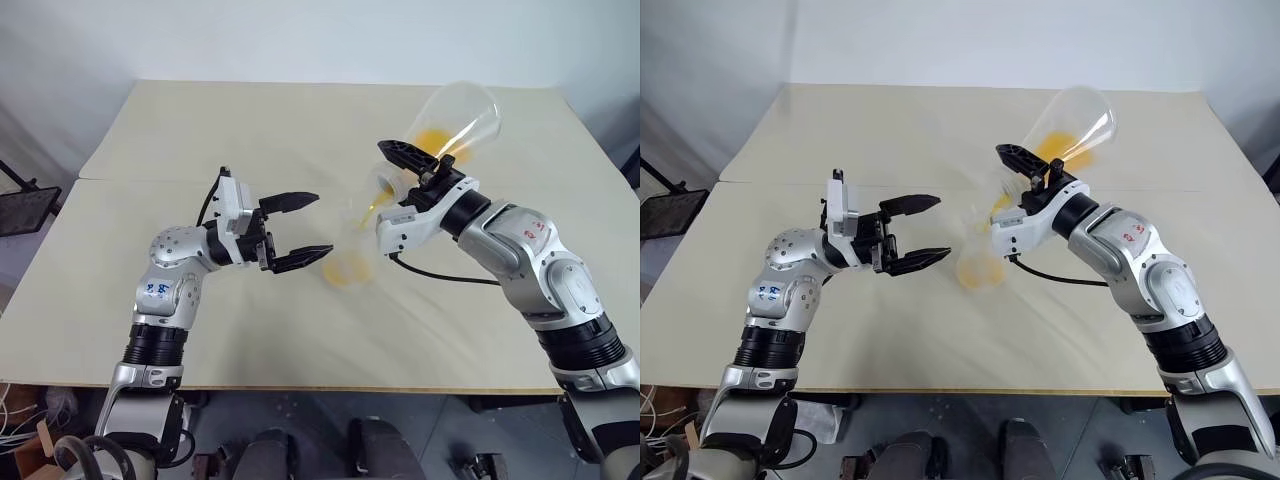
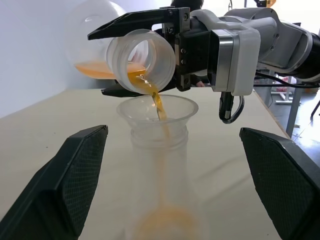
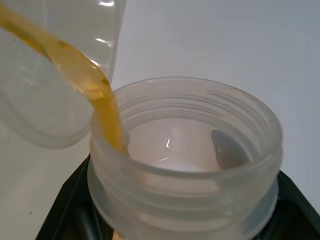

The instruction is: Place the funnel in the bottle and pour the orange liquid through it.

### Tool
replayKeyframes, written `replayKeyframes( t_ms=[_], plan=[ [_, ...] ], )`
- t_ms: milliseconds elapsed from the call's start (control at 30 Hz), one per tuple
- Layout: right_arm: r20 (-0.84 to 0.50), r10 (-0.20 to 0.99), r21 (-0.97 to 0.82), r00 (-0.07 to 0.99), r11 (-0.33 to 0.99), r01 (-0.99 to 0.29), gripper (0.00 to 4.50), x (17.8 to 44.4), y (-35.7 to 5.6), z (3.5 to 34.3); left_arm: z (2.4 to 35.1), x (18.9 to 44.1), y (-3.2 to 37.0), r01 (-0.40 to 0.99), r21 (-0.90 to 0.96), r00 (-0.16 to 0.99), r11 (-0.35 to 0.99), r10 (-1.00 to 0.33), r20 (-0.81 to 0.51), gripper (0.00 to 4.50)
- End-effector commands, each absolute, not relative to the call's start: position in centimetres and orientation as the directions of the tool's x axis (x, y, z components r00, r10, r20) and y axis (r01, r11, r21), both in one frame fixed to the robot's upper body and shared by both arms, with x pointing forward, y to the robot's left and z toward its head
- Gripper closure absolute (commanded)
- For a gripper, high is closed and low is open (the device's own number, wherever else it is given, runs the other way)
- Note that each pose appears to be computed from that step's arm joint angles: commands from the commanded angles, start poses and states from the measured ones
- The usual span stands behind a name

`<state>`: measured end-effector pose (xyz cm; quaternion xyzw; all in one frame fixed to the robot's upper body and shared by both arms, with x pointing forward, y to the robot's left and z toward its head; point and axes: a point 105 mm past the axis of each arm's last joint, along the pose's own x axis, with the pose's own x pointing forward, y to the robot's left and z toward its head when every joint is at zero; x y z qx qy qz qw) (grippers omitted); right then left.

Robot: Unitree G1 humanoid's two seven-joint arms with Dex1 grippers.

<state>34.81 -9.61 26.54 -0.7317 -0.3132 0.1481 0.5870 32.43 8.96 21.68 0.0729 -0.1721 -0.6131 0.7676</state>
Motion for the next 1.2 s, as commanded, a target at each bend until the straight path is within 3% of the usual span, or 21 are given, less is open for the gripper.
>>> replayKeyframes(
  t_ms=[33,1200],
  plan=[
    [0.230,0.638,-0.921,0.735,-0.100,0.375,2.02,34.11,-9.73,28.86,22.37,32.10,8.83,0.906,0.349,0.176,0.238,-0.964,0.200,0.00],
    [0.224,0.644,-0.910,0.731,-0.130,0.394,2.02,34.36,-10.19,28.33,22.41,32.14,8.66,0.907,0.345,0.177,0.241,-0.962,0.208,0.00]
  ],
)
